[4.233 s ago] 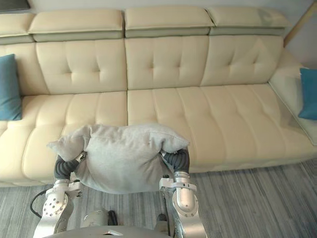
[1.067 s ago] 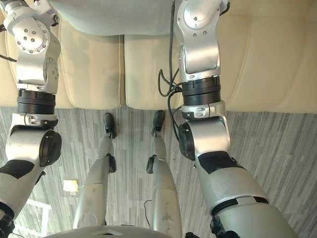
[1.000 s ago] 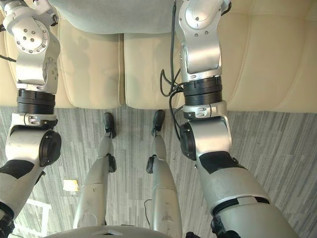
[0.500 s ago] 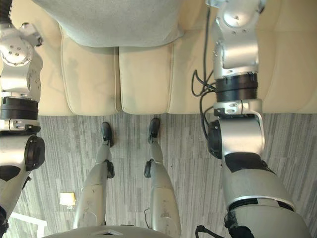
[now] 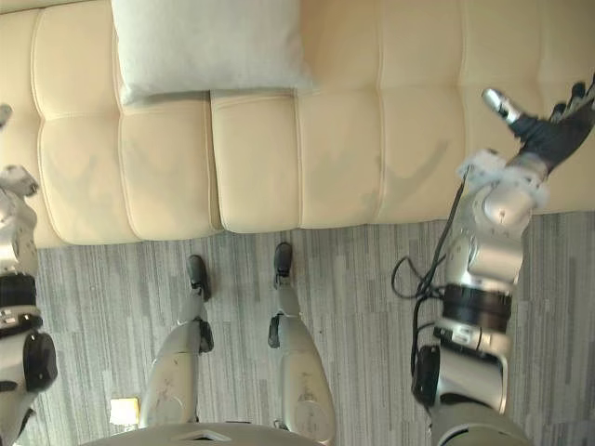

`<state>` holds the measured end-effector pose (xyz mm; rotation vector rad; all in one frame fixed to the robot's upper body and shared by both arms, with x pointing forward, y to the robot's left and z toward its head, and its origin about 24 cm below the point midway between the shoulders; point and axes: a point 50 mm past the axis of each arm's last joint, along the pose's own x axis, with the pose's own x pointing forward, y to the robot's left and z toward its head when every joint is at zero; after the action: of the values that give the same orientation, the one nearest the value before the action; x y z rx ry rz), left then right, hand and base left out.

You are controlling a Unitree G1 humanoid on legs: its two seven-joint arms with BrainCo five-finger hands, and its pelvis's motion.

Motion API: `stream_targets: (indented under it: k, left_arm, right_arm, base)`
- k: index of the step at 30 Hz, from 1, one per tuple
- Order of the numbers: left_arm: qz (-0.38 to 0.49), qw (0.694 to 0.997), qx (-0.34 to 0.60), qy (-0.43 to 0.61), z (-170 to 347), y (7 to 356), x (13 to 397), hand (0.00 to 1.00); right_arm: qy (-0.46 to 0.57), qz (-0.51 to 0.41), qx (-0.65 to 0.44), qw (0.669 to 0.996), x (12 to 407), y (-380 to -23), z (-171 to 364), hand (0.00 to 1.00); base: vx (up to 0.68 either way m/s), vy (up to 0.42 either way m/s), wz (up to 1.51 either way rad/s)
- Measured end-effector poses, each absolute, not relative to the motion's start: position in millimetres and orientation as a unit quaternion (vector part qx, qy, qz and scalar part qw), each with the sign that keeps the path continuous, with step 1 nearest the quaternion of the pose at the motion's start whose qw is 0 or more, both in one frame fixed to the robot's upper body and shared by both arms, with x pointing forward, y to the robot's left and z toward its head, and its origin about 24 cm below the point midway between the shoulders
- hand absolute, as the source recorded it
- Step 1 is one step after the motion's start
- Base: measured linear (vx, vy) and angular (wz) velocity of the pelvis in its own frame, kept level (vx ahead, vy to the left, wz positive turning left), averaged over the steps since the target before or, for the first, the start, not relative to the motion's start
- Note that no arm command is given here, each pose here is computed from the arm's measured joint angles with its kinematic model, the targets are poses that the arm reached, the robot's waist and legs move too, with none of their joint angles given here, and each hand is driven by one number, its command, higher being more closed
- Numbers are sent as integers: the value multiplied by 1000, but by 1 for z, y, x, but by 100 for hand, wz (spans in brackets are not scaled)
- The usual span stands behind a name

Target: Pick up cushions and gather them together orderly.

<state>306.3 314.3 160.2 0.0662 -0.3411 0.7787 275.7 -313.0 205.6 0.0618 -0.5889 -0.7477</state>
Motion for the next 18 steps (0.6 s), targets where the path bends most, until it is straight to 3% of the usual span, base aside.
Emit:
stream_targets:
  k: [4,8,12,18]
  left_arm:
    - [304,952,29,-17,58,277,272,0]
    - [230,956,15,182,-46,225,215,0]
    - [186,923,4,337,-109,192,160,0]
    - [179,873,30,452,-145,188,109,0]
  right_arm:
    - [-123,-312,15,942,255,-271,101,0]
    - [57,-235,-1,970,223,-219,9,0]
    - [228,-161,-59,958,179,-189,-63,0]
    - [377,-113,-97,914,132,-177,-119,0]
  base:
    - [19,23,-8]
    - [66,23,-21]
    - [119,51,-1]
    - [38,52,-6]
